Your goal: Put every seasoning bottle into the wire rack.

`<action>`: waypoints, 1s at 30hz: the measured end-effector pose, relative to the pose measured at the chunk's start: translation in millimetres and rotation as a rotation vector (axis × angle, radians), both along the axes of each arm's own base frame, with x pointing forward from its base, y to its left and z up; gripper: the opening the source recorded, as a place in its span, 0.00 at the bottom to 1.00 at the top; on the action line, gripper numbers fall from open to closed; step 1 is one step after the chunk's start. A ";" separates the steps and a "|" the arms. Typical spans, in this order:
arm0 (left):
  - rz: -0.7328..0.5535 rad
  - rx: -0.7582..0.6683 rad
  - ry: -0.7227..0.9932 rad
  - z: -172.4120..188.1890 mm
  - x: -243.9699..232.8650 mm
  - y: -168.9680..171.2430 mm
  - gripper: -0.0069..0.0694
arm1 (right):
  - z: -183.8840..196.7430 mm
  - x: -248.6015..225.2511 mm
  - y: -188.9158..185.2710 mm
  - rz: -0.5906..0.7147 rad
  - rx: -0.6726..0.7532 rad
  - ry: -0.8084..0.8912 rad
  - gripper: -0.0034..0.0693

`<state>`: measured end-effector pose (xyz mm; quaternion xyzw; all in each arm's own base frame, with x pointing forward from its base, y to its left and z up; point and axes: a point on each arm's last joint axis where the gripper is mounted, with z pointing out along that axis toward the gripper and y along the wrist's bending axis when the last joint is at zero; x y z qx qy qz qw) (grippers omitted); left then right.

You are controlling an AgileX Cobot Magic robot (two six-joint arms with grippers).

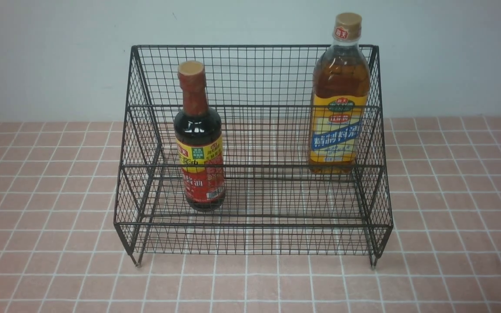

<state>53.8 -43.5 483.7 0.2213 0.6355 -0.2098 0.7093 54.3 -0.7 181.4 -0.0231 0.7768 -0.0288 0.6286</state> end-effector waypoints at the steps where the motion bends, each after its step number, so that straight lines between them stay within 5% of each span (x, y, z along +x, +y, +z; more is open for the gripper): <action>1: 0.002 -0.007 -0.021 1.4 -7.2 3.6 0.08 | 0.0 0.0 0.0 0.000 0.000 0.000 0.03; 8: 0.048 0.008 -0.103 -15.0 -36.3 21.2 0.08 | 0.0 0.0 0.0 0.000 0.000 0.000 0.03; 14: 0.168 0.033 -0.063 -88.0 -33.1 28.2 0.08 | 0.0 0.0 0.0 0.000 0.000 0.000 0.03; 16: 0.268 0.069 -0.015 -139.2 -25.6 29.9 0.08 | 0.0 0.0 0.0 0.000 0.000 0.000 0.03; 17: 0.196 0.077 -0.013 -143.2 -23.7 29.6 0.08 | 0.0 0.0 0.0 0.000 0.000 0.000 0.03; 20: 0.401 0.131 0.102 -214.0 -15.0 32.7 0.08 | 0.0 0.0 0.0 0.000 0.000 0.000 0.03; 30: 0.490 0.200 0.362 -312.8 -2.1 36.0 0.08 | 0.1 0.0 0.0 0.000 0.000 -0.001 0.03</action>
